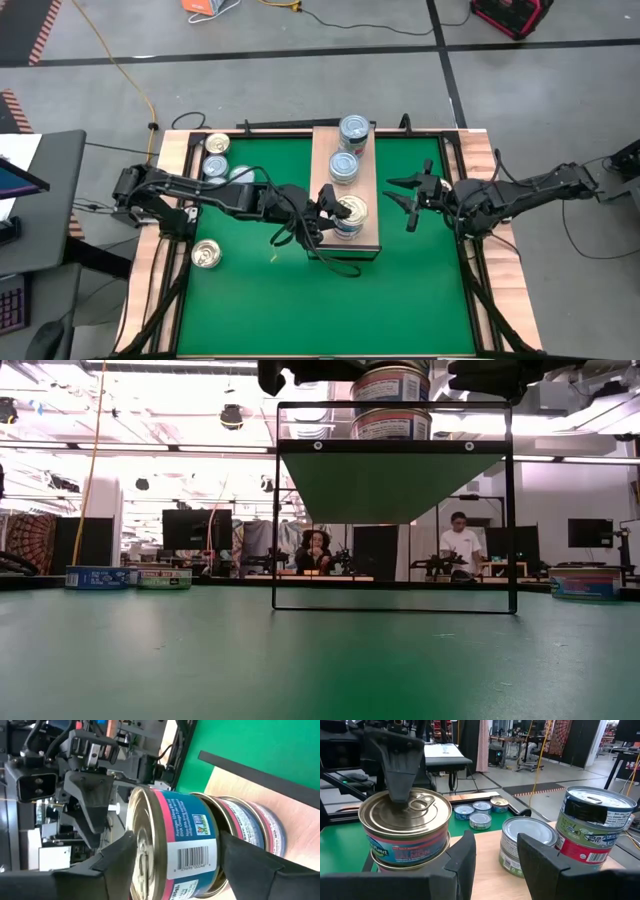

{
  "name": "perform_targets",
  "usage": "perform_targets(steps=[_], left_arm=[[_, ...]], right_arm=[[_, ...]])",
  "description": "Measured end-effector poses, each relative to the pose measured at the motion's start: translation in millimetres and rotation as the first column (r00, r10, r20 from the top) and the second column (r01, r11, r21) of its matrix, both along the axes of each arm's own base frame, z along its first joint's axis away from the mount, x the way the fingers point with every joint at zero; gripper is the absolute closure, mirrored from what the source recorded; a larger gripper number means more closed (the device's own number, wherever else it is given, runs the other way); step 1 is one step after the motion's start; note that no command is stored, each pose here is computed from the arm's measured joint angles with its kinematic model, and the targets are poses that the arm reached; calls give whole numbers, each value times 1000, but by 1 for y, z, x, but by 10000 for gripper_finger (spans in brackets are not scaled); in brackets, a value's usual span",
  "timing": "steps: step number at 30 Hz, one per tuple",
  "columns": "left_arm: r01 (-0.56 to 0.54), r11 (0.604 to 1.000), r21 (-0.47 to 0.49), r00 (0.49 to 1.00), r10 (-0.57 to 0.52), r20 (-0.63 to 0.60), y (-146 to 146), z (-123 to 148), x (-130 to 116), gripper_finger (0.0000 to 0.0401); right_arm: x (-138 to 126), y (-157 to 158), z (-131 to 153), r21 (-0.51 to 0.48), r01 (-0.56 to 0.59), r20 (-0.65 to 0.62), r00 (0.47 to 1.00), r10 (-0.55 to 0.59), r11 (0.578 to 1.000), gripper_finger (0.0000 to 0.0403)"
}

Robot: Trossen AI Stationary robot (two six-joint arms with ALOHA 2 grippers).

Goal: Stack canned seafood by type on shelf
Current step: Stack the blue tuna can on top of the blue tuna can on the shelf

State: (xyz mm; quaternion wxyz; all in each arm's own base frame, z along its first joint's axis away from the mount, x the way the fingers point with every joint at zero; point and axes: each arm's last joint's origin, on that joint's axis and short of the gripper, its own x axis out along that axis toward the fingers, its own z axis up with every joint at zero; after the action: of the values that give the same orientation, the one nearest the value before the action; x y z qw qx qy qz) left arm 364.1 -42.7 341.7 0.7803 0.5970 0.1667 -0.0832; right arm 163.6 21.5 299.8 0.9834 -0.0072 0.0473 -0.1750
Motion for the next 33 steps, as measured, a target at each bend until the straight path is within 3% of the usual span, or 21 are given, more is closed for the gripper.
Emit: perform_targets(steps=[5,13,19,27,33], left_arm=[[-36,999,27,999,36,7,-3,1,-1,118],[-31,999,36,999,30,15,-5,11,-1,115],[8,1000,-20,997,-10,-78,-8,16,-6,115],[-48,999,-11,996,47,-82,-16,19,-13,115],[-136,966,-221,985,108,-136,-19,31,-39,115]], right_arm=[[0,0,0,0,0,0,1000,0,1000,230],[0,0,0,-1,0,0,1000,0,1000,230],[0,0,0,-3,0,0,1000,0,1000,230],[0,-2,0,0,10,1,1000,-10,1000,230],[-4,-3,-5,17,15,-57,998,-14,1000,230]])
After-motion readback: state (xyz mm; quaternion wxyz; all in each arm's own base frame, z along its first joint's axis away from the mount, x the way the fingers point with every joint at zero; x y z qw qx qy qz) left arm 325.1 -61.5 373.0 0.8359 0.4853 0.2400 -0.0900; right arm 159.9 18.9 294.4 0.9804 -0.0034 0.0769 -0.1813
